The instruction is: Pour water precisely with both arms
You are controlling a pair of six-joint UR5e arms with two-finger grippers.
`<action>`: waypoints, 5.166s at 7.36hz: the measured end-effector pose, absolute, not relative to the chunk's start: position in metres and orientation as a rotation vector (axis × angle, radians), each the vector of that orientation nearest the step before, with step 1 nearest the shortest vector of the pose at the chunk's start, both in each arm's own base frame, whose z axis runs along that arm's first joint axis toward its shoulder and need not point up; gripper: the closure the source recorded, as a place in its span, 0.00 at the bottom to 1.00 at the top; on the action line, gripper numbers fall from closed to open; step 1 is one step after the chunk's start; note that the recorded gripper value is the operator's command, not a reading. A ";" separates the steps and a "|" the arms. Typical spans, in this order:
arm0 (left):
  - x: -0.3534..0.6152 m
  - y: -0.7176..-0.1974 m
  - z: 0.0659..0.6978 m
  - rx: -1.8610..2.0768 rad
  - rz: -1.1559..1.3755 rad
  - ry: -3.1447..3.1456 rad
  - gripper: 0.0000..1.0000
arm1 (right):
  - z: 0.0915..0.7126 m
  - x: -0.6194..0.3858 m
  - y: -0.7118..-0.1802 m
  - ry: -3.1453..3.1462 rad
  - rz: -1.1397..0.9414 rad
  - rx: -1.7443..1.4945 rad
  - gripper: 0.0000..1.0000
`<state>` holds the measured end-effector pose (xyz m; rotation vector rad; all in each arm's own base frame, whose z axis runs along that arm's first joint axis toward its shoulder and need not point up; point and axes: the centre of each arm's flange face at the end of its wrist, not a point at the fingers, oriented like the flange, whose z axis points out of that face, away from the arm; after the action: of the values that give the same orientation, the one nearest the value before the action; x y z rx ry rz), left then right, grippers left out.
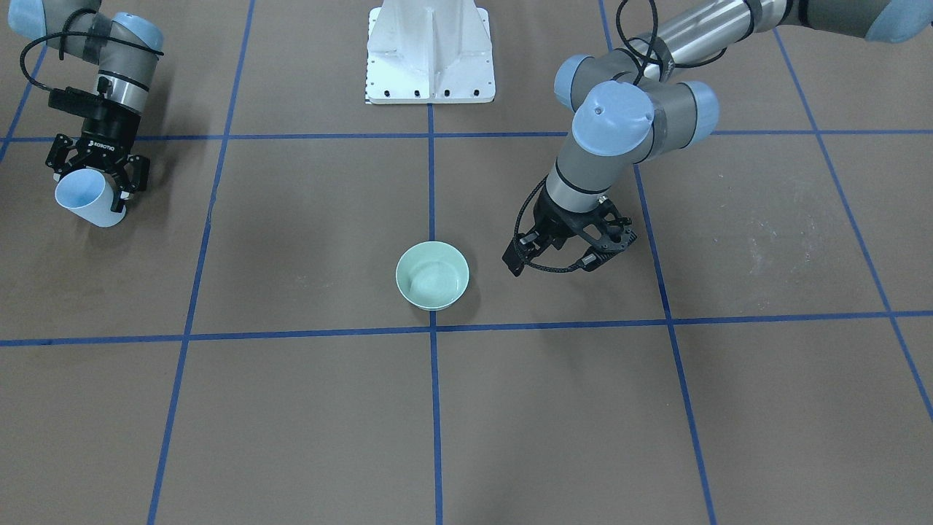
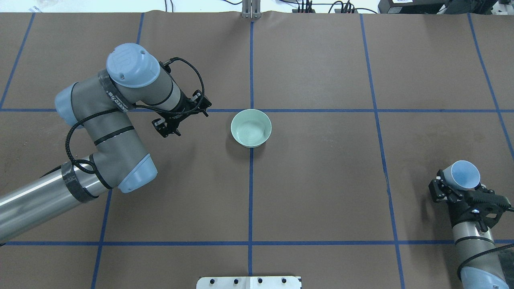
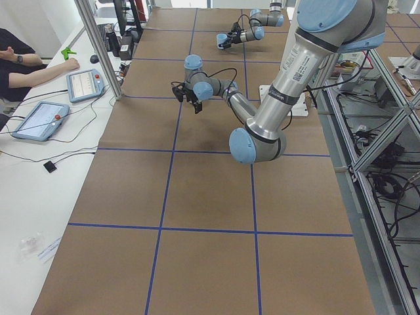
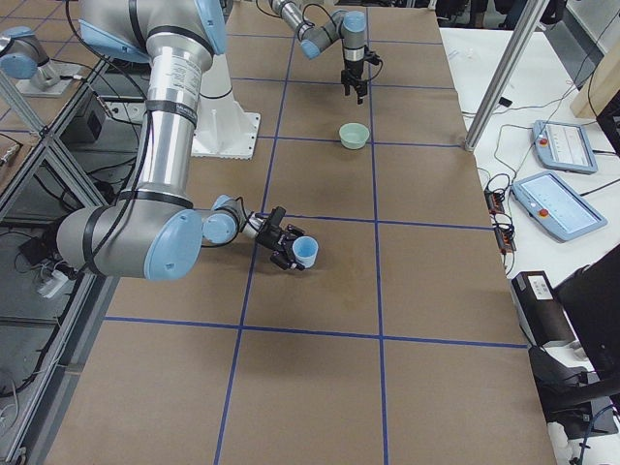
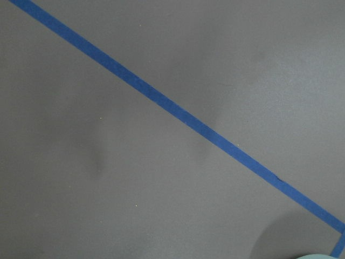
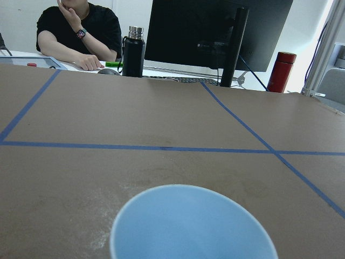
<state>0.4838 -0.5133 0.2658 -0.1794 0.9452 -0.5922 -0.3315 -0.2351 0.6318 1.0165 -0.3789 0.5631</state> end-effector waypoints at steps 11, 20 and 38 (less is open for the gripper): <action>0.422 -0.523 0.276 -0.035 -0.424 0.967 0.00 | 0.473 -0.300 -0.344 -0.708 0.160 1.133 1.00; 0.199 -0.568 0.432 0.160 -0.089 0.831 0.00 | 0.239 -0.468 -0.416 -0.892 -0.256 1.052 1.00; 0.203 -0.574 0.456 0.127 -0.106 0.813 0.00 | 0.213 -0.543 -0.403 -0.791 -0.519 0.614 1.00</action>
<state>0.2031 -0.5741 0.4556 0.1268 0.8133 -0.1062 -0.5432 -0.4027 0.2126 0.6139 -0.7914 -0.5193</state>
